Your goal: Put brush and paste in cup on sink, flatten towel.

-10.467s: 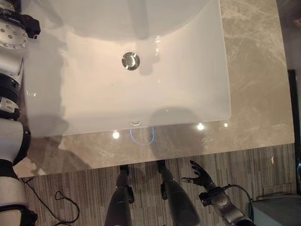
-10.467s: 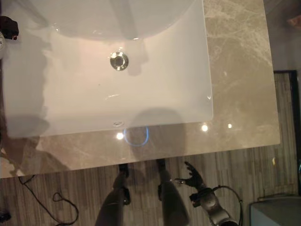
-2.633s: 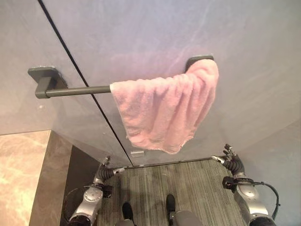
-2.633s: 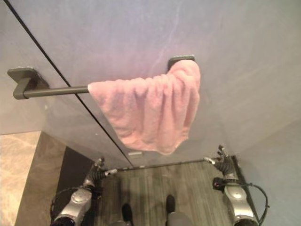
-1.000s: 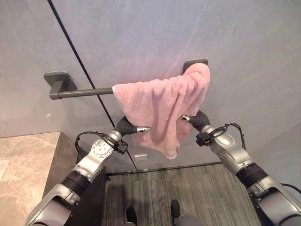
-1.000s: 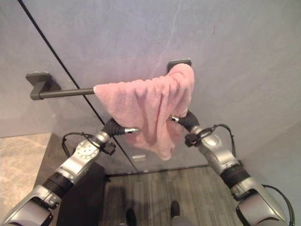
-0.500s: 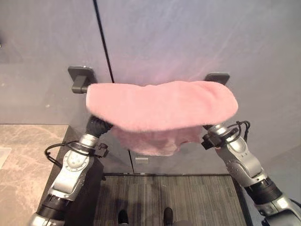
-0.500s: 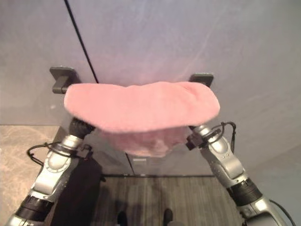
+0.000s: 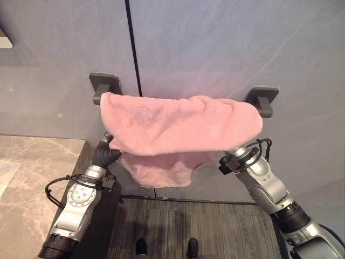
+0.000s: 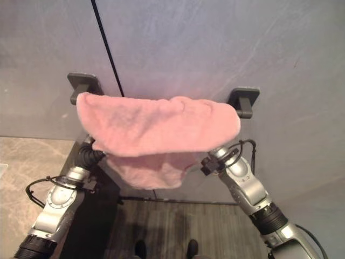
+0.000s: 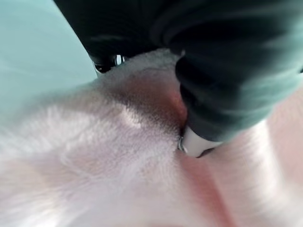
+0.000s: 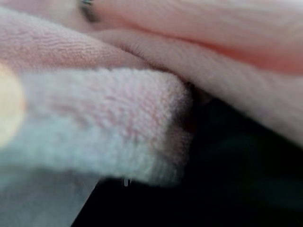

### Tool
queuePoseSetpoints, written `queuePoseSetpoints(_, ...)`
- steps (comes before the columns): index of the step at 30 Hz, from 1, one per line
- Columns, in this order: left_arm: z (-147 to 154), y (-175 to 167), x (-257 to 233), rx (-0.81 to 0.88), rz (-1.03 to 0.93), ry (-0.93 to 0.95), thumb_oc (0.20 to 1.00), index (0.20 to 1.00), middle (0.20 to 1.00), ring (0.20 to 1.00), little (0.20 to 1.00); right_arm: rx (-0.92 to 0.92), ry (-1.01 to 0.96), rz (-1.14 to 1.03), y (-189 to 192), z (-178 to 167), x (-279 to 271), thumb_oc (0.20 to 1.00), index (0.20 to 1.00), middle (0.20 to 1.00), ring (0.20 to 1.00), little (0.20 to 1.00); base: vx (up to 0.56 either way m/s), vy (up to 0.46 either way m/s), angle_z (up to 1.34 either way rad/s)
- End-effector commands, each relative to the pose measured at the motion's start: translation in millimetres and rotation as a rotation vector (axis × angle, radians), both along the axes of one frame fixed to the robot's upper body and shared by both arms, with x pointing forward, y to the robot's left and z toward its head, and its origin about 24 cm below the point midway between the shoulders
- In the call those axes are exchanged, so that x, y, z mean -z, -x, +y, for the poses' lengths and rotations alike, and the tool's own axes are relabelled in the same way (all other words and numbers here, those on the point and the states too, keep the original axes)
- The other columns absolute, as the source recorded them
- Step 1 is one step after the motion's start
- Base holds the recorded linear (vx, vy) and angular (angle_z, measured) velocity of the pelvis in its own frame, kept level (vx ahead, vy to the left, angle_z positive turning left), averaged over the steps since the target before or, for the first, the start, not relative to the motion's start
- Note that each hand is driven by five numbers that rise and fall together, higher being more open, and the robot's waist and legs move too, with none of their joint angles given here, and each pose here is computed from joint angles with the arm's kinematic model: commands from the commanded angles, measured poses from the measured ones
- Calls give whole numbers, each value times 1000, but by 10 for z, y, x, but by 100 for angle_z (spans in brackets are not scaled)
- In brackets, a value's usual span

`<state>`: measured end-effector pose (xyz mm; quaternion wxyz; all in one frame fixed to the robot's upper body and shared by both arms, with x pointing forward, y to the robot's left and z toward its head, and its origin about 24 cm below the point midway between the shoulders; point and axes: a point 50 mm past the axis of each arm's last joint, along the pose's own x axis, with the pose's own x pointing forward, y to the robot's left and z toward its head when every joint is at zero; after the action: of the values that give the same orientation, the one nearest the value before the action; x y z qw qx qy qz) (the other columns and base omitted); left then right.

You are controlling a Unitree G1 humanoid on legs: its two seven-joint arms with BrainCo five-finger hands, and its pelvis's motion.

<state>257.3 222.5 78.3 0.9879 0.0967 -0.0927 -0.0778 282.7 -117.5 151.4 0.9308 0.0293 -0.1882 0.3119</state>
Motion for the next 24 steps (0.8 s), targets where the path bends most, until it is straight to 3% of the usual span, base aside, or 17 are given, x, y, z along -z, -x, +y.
queuePoseSetpoints(1,-41,-168,5,-4,-10,-115,1000,1000,1000,1000,1000,54,-68,-69,-39,4,-104,200,200,200,200,200,0,0,0)
queuePoseSetpoints(8,-56,-124,310,-51,100,-95,1000,1000,1000,1000,1000,168,-4,-5,-12,-111,181,200,200,200,200,200,19,3,-2)
queuePoseSetpoints(9,-59,-121,312,-55,96,-106,1000,1000,1000,1000,1000,176,12,15,-6,-122,245,291,291,291,291,291,14,-14,-4)
queuePoseSetpoints(10,-47,-104,322,-61,97,-119,1000,1000,1000,1000,1000,205,34,10,5,-163,268,1000,1000,1000,1000,1000,0,0,0)
queuePoseSetpoints(14,93,30,338,-112,97,-149,1000,1000,1000,1000,1000,278,84,2,58,-332,312,1000,1000,1000,1000,1000,0,0,0)
queuePoseSetpoints(18,391,277,146,-185,19,-349,1000,1000,1000,1000,1000,432,212,-115,209,-703,195,1000,1000,1000,1000,1000,0,0,0)
queuePoseSetpoints(24,736,560,-107,-336,-64,-476,1000,1000,1000,1000,1000,656,339,-223,444,-1109,63,1000,1000,1000,1000,1000,0,0,0)
